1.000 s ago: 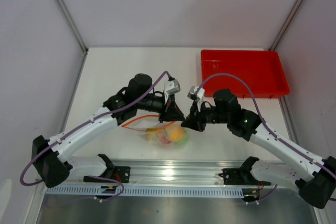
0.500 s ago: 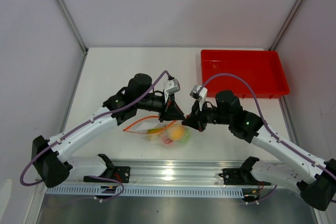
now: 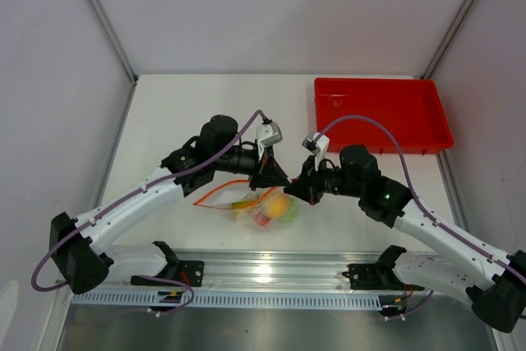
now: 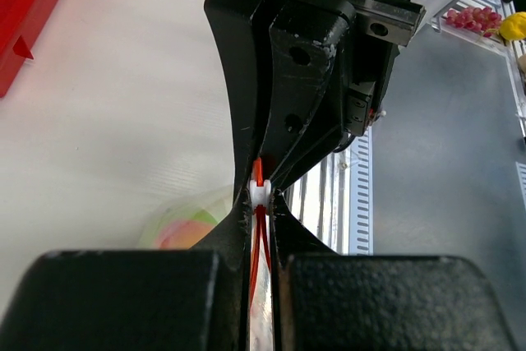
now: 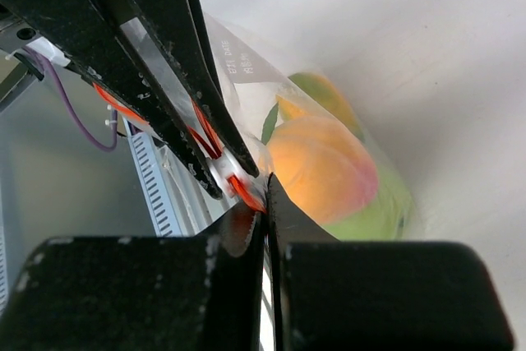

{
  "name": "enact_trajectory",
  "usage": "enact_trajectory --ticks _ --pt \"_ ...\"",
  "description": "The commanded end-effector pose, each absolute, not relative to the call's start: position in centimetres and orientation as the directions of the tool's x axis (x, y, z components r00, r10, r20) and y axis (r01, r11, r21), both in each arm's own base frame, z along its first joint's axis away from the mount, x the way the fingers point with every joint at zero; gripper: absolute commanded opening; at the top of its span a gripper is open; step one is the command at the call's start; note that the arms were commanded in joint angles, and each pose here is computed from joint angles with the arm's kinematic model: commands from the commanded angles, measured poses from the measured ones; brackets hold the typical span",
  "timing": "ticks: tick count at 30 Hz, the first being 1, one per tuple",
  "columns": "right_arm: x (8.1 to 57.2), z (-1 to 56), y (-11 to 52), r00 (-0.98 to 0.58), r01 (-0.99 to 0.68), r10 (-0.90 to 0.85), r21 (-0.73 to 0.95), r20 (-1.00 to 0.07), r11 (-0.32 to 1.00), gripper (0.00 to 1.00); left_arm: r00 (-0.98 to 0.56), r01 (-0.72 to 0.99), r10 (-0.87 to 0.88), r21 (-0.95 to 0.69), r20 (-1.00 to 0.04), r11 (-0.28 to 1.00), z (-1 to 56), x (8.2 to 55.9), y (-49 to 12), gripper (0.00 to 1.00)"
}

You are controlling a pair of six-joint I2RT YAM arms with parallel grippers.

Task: Place the food in the zip-top bag and seal the zipper
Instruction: Zip the zipper food storage bag at the center of the board.

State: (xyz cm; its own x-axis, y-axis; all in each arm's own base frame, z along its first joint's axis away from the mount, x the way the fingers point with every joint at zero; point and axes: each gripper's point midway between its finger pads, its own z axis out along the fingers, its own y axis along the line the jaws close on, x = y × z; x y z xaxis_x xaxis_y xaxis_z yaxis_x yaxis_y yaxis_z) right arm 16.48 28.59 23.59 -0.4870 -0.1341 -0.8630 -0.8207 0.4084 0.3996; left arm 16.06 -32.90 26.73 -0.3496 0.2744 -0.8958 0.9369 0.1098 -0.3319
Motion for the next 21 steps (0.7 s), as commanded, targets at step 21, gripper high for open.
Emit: enact_trajectory --ticks 21 --pt "17.6 26.6 28.0 -0.486 -0.792 0.049 0.463 -0.873 0.398 0.00 -0.369 0.929 0.288 -0.342 -0.884 0.139 25.8 15.0 -31.2 0.01"
